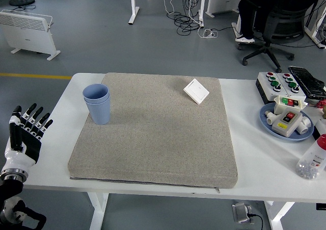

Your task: Push cup pick cup insert cup

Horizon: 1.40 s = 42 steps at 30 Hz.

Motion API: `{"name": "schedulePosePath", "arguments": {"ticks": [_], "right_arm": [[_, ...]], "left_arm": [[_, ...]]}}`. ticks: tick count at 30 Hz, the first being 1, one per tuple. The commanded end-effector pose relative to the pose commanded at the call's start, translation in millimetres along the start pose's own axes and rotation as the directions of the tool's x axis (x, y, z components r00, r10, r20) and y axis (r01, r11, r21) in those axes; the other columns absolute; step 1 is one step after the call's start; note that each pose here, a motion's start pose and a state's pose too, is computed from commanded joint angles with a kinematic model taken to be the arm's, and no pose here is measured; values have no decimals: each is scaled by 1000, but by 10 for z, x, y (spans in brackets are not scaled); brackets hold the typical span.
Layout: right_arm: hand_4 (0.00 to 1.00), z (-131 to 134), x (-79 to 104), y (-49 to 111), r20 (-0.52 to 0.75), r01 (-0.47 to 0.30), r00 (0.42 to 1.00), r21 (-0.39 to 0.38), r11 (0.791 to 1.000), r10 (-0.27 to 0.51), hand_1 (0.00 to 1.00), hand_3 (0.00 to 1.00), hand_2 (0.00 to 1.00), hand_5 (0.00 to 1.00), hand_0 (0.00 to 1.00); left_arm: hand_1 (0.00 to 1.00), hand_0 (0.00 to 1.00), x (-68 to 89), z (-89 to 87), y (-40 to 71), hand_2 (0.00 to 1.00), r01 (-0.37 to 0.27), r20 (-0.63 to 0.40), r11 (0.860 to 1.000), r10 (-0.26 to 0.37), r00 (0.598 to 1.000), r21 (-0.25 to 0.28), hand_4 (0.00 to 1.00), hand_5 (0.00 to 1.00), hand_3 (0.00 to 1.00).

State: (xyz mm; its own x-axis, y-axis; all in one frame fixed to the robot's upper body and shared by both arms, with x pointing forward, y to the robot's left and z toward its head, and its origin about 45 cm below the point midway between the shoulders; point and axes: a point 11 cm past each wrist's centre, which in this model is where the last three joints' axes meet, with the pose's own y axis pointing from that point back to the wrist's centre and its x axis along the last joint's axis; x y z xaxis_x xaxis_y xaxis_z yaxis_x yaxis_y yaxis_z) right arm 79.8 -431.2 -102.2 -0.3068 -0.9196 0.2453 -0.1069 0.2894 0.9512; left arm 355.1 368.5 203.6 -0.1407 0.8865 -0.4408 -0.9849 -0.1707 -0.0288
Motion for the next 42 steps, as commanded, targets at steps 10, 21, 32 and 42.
{"name": "schedulePosePath", "arguments": {"ticks": [10,21,32,42], "right_arm": [[77,39,8,-3,-5,-3,1000,-9,1000,3,626,557,645,471,755],[77,101,31,-6,-11,-8,1000,-22,1000,8,626,557,645,472,755],[77,119,31,-7,-10,-7,1000,-25,1000,7,626,556,644,471,754],[77,86,13,-5,-5,-3,1000,-18,1000,3,625,557,644,471,755]], "left_arm": [[828,821,20,-15,14,903,-6,-4,1000,6,1000,4,645,998,880],[828,821,72,-59,43,902,-20,-6,1000,20,1000,17,646,998,879],[828,819,85,-57,48,900,-23,-5,1000,23,1000,17,644,998,876],[827,818,54,-45,26,899,-18,-8,1000,18,1000,13,645,998,876]]}}
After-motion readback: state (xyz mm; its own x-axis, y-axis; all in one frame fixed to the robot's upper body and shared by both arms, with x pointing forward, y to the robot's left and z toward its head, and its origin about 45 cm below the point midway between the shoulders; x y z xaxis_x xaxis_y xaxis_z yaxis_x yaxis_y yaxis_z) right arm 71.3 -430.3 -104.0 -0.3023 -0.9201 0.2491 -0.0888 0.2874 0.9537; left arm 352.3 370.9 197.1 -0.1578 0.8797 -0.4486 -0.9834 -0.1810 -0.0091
